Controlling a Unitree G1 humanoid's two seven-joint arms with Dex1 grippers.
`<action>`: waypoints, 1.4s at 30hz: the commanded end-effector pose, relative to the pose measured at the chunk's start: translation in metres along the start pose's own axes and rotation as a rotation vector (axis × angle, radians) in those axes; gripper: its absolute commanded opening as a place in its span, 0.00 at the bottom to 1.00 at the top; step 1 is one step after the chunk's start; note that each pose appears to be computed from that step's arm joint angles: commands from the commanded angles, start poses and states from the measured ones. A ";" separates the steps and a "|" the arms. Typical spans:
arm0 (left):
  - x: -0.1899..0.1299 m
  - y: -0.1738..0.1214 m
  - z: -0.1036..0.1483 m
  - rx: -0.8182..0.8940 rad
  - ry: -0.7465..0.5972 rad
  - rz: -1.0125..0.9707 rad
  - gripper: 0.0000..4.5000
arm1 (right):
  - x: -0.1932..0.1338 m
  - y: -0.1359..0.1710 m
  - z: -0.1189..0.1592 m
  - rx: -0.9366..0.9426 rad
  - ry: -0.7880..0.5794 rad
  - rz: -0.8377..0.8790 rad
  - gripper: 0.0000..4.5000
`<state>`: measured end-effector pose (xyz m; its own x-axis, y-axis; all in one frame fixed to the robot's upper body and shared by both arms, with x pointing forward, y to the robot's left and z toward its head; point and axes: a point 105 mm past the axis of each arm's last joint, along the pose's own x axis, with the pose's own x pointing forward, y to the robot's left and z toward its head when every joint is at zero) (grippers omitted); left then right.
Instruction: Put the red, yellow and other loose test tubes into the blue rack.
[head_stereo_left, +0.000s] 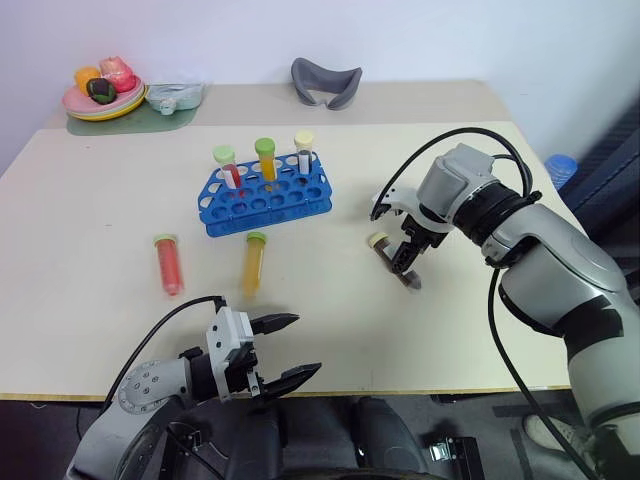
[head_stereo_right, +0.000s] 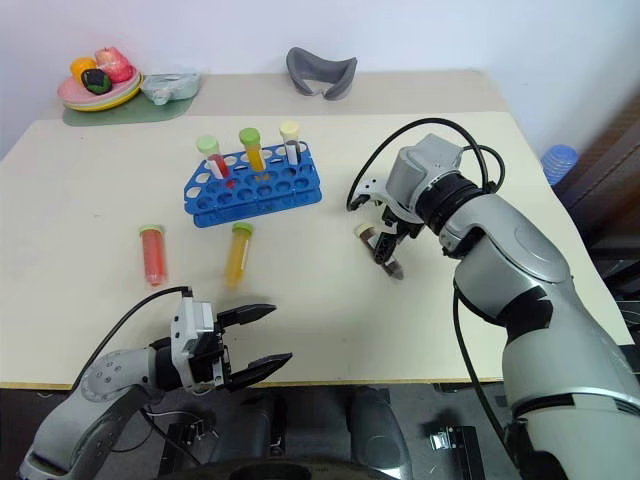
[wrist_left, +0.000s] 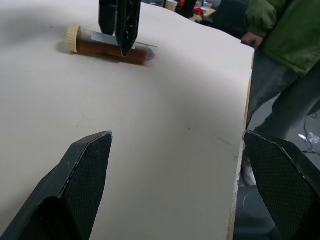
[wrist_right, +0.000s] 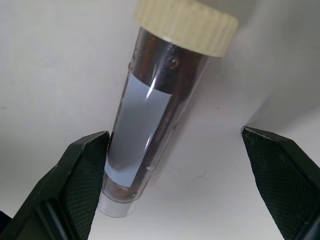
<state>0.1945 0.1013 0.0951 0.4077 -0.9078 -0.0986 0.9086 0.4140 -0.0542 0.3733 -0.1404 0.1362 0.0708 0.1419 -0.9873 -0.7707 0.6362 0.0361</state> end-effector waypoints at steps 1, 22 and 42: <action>0.001 -0.004 0.009 0.028 -0.029 -0.016 0.95 | -0.001 0.012 0.015 0.004 -0.042 0.048 0.97; 0.002 -0.003 0.013 0.040 -0.021 -0.037 0.95 | 0.005 0.021 0.025 0.091 -0.077 0.084 0.97; 0.002 -0.003 0.011 0.040 -0.009 -0.049 0.95 | 0.018 -0.003 -0.008 0.040 0.035 0.008 0.97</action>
<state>0.1965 0.1013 0.0972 0.3841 -0.9157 -0.1179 0.9197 0.3907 -0.0388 0.3754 -0.1249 0.1346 0.0655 0.1987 -0.9779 -0.7769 0.6252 0.0749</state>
